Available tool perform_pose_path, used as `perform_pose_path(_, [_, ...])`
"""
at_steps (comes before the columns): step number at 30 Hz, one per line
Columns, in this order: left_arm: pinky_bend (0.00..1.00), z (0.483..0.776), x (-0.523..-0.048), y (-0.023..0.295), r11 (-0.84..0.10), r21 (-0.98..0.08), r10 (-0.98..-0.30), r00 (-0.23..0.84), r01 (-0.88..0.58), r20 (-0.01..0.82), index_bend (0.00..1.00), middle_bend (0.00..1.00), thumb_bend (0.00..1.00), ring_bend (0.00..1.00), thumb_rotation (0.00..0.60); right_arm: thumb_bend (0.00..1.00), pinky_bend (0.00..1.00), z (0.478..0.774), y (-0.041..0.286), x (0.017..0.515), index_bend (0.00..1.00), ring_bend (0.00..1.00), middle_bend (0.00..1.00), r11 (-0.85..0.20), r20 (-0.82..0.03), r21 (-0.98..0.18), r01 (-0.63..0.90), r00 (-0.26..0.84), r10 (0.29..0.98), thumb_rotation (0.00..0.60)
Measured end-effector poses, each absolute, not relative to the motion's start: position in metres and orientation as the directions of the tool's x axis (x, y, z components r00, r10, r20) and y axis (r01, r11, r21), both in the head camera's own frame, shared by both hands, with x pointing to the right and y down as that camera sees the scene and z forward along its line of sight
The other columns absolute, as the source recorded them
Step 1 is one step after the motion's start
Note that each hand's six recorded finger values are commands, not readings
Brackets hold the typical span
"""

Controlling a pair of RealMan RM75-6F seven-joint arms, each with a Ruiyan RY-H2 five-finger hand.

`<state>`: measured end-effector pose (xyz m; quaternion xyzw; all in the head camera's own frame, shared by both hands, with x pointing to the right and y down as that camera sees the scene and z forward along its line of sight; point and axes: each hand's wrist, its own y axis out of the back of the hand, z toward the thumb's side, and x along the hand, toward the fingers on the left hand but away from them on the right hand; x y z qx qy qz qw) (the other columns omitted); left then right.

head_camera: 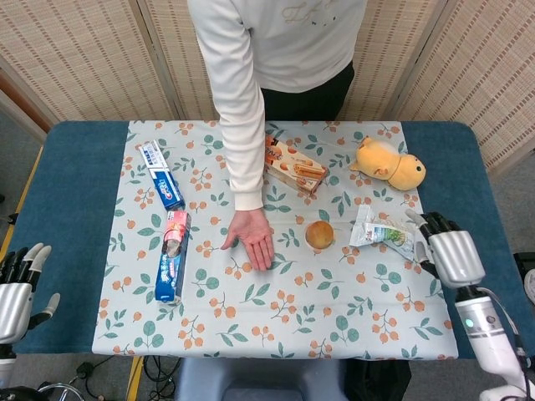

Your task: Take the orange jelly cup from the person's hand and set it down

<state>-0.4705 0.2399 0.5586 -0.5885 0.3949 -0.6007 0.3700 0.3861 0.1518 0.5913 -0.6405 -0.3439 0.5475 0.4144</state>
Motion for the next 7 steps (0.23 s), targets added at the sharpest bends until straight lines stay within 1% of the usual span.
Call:
perform_pose_path(3, [0.0,0.558,-0.468,0.238,-0.412,-0.911,-0.911,-0.03,-0.02,0.412,0.05,0.0,0.32,0.01,0.6,0.57,0.33,0.575,0.167,0.405,0.16,0.18,0.27,-0.406,-0.404,-0.914,-0.015,0.123,0.906,0.6])
perform_pose_path(7, [0.0,0.559,-0.464,0.234,-0.408,-0.913,-0.912,-0.024,-0.02,0.409,0.05,0.0,0.32,0.01,0.6,0.57,0.33,0.56,0.187,0.423,0.17,0.18,0.27,-0.397,-0.397,-0.918,-0.015,0.072,0.915,0.6])
